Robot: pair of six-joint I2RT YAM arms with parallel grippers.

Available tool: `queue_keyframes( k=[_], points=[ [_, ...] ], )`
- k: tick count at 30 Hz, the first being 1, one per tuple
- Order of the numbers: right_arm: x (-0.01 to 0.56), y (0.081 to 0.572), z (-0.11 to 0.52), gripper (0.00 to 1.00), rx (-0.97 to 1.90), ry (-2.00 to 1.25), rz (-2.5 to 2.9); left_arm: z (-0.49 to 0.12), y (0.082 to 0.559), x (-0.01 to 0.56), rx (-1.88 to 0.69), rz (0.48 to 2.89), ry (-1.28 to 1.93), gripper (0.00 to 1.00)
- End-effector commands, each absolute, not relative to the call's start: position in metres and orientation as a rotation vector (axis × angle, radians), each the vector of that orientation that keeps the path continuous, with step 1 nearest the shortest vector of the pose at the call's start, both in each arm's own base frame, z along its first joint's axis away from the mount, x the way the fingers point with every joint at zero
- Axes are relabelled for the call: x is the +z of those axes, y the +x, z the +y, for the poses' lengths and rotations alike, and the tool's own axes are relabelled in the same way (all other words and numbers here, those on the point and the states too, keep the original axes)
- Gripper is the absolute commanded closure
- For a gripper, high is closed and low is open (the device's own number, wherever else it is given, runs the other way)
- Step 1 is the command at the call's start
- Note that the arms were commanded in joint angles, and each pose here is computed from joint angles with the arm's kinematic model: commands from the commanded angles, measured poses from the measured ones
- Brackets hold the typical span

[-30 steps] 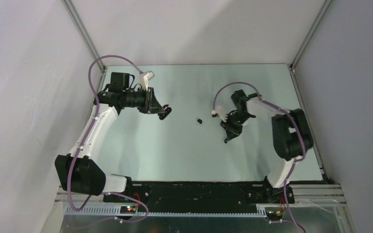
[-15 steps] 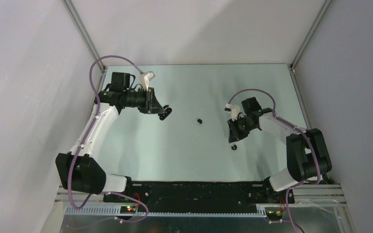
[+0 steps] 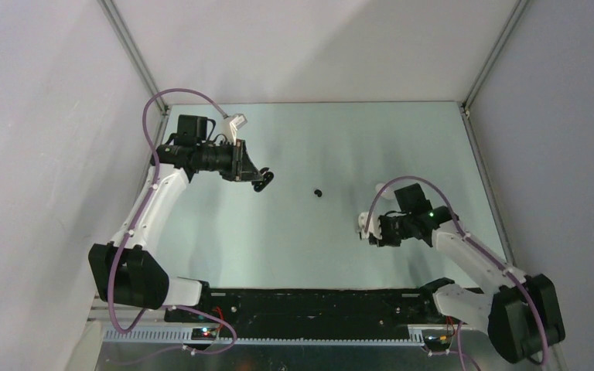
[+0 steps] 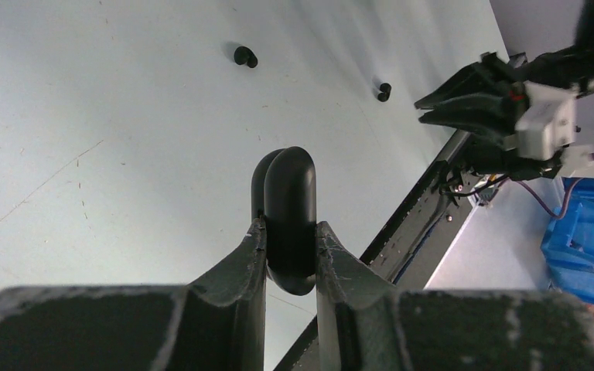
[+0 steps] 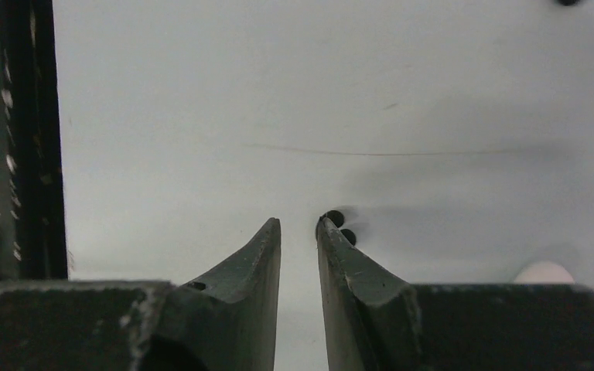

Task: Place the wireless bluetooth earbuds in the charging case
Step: Pick up the earbud from the center of the board.

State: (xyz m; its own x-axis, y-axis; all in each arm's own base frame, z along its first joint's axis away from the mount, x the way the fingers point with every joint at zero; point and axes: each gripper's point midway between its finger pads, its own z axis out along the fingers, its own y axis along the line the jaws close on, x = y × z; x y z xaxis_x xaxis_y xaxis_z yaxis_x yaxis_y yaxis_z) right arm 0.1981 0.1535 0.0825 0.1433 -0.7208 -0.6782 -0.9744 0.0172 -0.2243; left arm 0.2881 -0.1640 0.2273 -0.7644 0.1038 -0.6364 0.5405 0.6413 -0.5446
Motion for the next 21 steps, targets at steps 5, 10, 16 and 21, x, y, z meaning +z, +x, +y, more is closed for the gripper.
queue_keyframes(
  k=[5, 10, 16, 21],
  points=[
    [0.042, 0.202, 0.144, 0.73, 0.362, -2.144, 1.338, -0.163, 0.293, 0.239, -0.990, 2.249, 0.523, 1.00],
    [0.032, 0.210, 0.142, 0.73, 0.340, -2.169, 1.343, -0.162, 0.292, 0.238, -0.987, 2.252, 0.520, 1.00],
    [0.026, 0.217, 0.137, 0.73, 0.303, -2.190, 1.348, -0.161, 0.291, 0.237, -0.984, 2.254, 0.522, 1.00],
    [0.027, 0.221, 0.133, 0.72, 0.283, -2.180, 1.357, -0.162, 0.291, 0.237, -0.984, 2.252, 0.526, 1.00]
  ],
)
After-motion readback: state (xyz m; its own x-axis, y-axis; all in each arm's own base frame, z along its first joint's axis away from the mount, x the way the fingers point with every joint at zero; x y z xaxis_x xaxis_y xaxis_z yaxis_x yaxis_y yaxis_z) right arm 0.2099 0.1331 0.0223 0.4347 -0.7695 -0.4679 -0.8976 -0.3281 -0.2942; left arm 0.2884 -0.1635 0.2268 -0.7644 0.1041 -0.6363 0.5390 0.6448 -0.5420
